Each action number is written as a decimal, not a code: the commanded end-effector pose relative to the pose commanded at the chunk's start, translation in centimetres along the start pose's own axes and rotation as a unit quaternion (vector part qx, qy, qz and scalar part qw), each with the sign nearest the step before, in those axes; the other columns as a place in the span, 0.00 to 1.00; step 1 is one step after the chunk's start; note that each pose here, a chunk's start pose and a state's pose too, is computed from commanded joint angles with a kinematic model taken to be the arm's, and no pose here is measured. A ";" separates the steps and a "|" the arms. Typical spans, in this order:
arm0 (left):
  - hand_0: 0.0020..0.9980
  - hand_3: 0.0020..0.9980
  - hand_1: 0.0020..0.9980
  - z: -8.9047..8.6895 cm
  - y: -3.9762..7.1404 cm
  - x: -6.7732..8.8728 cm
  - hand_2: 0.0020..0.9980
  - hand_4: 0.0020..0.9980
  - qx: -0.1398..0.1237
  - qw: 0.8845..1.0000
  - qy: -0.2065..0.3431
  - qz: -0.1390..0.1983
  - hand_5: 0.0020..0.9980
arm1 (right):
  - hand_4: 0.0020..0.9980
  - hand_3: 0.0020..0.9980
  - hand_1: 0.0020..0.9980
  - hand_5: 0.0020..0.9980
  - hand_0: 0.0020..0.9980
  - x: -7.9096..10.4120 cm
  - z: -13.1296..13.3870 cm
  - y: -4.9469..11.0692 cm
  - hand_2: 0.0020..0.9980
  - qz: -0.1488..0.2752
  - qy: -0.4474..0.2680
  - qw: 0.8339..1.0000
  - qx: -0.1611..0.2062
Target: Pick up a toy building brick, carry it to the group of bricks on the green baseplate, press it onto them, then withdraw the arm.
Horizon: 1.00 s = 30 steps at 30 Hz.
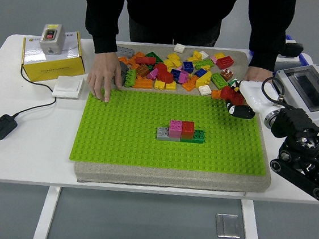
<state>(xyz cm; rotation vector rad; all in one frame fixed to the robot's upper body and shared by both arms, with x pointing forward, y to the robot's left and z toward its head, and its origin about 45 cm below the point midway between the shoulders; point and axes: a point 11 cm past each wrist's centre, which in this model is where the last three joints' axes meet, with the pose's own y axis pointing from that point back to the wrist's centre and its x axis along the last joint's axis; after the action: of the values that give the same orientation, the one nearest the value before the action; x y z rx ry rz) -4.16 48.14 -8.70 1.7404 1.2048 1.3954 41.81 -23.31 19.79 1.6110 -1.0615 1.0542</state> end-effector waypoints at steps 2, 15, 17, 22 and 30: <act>0.69 0.70 0.67 -0.1 0.0 0.0 0.62 0.12 0.001 1.000 -0.001 0.000 0.64 | 0.42 0.62 0.22 0.35 0.14 0.2 -0.3 0.4 0.57 0.008 -0.052 0.999 0.012; 0.69 0.70 0.67 -0.5 -0.1 -0.2 0.62 0.13 0.004 1.000 -0.003 -0.001 0.64 | 0.40 0.62 0.21 0.34 0.13 2.8 -0.7 2.8 0.57 0.049 -0.360 0.927 0.097; 0.69 0.70 0.67 -0.5 -0.1 -0.2 0.62 0.13 0.004 1.000 -0.003 -0.001 0.64 | 0.40 0.62 0.21 0.34 0.13 3.4 -0.6 3.0 0.57 0.055 -0.399 0.909 0.109; 0.69 0.70 0.67 -0.5 -0.1 -0.2 0.62 0.13 0.004 1.000 -0.005 0.000 0.65 | 0.40 0.62 0.21 0.34 0.13 4.0 -0.4 3.3 0.57 0.064 -0.491 0.858 0.135; 0.69 0.70 0.67 -0.5 -0.1 -0.1 0.62 0.13 0.004 1.000 -0.009 0.002 0.65 | 0.40 0.62 0.20 0.34 0.12 3.7 0.3 3.3 0.58 0.064 -0.603 0.786 0.121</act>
<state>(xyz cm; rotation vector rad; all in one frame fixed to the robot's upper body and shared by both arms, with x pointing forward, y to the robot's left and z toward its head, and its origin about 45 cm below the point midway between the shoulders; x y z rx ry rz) -4.73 48.05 -8.73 1.7577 1.2002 1.3758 39.72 -24.98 24.01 2.5209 -1.9033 0.0718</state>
